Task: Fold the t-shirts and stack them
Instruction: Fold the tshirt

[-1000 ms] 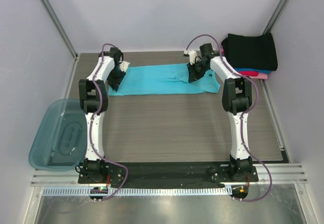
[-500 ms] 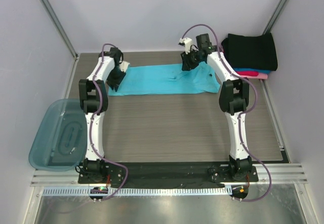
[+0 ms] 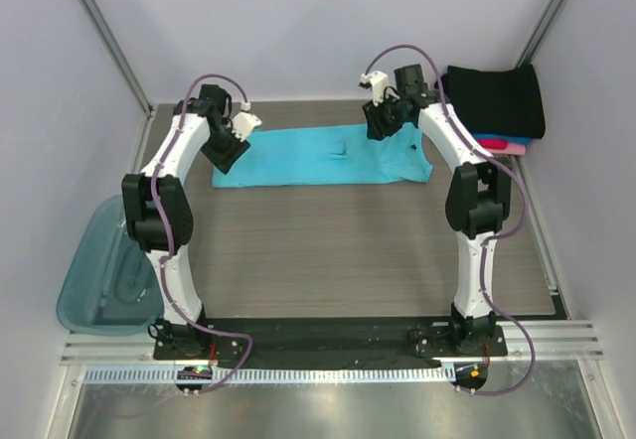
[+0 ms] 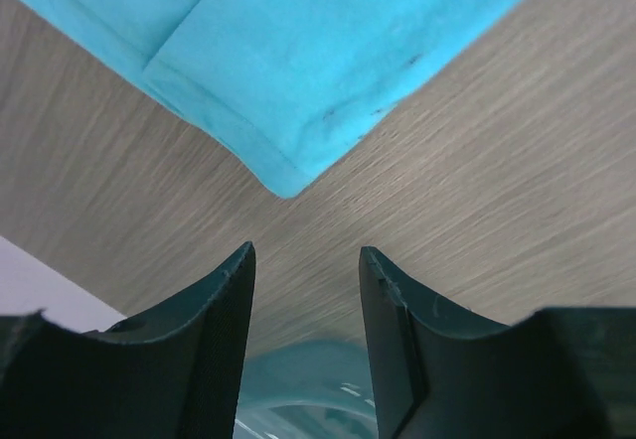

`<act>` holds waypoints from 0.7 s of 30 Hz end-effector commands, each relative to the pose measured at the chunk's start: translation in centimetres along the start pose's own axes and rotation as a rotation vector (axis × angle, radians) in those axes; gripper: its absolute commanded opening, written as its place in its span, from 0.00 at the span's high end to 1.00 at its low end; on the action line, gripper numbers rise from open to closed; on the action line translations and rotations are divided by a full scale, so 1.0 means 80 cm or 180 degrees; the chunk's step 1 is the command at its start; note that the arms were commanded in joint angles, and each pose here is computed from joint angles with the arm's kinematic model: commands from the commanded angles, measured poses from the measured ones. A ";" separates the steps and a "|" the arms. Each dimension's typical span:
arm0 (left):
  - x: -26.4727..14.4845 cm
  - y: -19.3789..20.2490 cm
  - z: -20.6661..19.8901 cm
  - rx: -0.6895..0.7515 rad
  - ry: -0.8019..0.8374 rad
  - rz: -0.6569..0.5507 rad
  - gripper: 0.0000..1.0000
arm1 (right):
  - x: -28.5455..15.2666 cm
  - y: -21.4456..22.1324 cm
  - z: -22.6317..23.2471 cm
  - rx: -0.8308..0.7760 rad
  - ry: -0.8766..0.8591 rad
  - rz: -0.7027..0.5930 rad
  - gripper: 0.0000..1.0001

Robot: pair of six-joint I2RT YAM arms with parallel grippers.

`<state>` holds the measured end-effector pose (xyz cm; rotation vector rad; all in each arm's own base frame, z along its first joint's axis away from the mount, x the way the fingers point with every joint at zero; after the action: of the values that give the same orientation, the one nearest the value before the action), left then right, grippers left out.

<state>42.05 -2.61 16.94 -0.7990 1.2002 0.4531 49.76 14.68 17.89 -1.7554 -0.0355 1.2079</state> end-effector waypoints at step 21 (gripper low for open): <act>0.102 0.017 0.011 0.0669 0.0055 0.0465 0.53 | -0.083 0.015 0.028 -0.0152 0.0204 0.0031 0.60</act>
<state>42.73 -2.35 8.12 -0.5651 1.3969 0.4360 45.06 12.42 18.31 -1.7826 0.0415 1.2365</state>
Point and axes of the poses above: each gripper's point midway between its finger pads, its own x axis out along the fingers, its own z axis along the line the jaws close on, y = z × x, the point moved 6 cm from there along -x, back along the fingers, and after that the axes turned 4 degrees about -x, right-handed, at the moved point
